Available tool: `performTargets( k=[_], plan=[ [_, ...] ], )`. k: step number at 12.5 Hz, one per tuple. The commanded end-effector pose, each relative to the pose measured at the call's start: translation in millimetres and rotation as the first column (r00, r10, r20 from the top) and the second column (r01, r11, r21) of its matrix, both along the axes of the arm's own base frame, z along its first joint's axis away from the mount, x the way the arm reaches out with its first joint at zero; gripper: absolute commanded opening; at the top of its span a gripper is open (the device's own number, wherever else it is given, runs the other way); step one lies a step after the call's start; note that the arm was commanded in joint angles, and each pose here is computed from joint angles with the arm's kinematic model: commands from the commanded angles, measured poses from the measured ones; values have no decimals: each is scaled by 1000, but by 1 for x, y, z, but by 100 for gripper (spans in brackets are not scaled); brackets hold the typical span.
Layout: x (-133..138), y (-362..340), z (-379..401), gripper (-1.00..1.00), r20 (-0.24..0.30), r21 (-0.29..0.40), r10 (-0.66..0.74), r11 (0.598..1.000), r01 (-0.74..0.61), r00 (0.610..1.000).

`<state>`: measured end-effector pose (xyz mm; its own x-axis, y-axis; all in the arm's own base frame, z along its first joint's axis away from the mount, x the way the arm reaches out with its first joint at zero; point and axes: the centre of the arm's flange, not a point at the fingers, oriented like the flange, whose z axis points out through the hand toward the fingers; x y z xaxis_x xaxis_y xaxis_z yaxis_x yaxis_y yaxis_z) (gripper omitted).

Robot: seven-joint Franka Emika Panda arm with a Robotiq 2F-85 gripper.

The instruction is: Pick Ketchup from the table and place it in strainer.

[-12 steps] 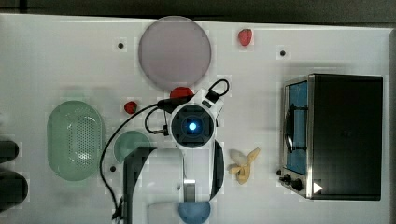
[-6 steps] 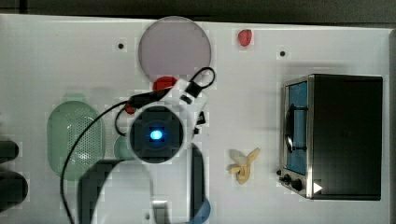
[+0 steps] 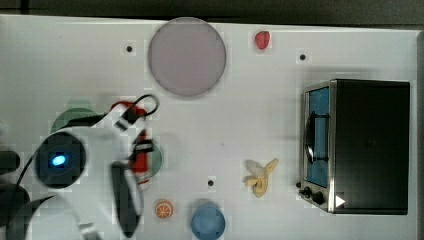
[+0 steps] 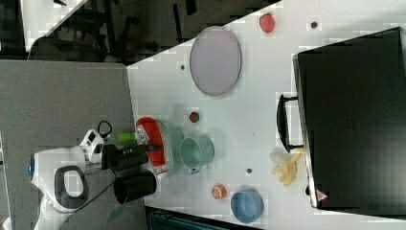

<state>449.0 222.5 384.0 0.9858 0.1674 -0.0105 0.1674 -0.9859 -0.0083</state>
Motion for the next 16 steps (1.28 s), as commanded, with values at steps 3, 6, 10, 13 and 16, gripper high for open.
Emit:
performTargets(
  k=[3, 6, 10, 13, 16],
  plan=[
    [-15, 79, -16, 9, 41, 104, -211, 973, 206, 977],
    [-22, 115, -49, 9, 9, 196, -271, 944, 264, 962],
    [-30, 143, -98, 9, -66, 280, -328, 901, 333, 942],
    [-29, 149, -125, 18, -83, 320, -325, 887, 334, 942],
    [-28, 148, -134, 82, -95, 328, -332, 880, 344, 939]
  ],
)
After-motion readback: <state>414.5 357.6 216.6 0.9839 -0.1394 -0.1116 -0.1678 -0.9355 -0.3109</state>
